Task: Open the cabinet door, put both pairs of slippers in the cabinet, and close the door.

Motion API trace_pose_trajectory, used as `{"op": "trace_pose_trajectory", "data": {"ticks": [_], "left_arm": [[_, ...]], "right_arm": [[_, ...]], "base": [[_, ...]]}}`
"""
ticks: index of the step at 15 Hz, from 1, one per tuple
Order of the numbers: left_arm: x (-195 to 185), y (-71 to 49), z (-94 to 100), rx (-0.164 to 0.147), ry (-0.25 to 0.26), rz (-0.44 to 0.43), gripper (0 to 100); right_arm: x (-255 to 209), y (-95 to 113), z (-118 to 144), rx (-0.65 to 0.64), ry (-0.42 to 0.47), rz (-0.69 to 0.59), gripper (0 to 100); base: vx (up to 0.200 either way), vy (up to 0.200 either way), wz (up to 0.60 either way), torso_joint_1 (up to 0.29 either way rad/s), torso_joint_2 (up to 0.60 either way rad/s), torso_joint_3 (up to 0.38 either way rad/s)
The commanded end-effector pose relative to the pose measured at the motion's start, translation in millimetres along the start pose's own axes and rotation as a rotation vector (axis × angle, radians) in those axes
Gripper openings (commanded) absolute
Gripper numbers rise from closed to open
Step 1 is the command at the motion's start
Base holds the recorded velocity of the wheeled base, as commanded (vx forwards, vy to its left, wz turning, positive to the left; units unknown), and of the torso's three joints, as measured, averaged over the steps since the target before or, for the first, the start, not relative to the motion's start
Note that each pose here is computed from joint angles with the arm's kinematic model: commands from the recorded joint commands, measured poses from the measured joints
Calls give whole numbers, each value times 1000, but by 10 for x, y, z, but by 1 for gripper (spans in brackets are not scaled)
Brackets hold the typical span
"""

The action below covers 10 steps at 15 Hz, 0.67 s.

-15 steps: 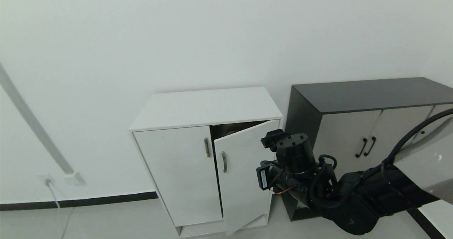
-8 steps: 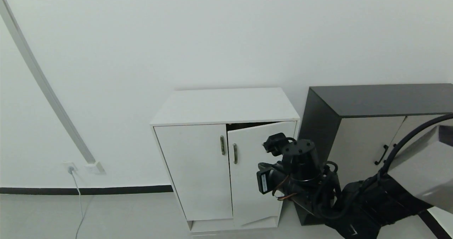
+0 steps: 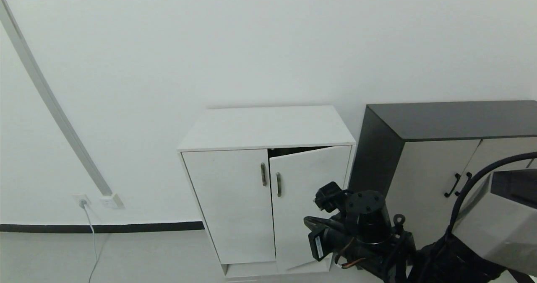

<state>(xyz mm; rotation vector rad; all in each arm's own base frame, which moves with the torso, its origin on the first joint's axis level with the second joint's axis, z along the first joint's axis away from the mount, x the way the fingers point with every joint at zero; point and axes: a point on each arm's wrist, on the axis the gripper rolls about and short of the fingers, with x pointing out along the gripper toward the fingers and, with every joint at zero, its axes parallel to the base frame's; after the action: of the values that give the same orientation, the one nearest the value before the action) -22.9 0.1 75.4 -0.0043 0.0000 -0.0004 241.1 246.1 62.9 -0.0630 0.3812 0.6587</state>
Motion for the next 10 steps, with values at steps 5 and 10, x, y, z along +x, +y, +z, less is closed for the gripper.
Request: {"op": "trace_pose_trajectory", "data": {"ticks": [5, 10], "left_arm": [[0, 0, 3, -2, 0, -1, 0], [1, 0, -1, -2, 2, 0, 0]], "right_arm": [[77, -2, -115, -2, 27, -4, 0], [363, -174, -92, 22, 1, -51, 0]], "base": [[200, 0, 0, 4, -1, 0], [80, 0, 0, 2, 2, 2]]}}
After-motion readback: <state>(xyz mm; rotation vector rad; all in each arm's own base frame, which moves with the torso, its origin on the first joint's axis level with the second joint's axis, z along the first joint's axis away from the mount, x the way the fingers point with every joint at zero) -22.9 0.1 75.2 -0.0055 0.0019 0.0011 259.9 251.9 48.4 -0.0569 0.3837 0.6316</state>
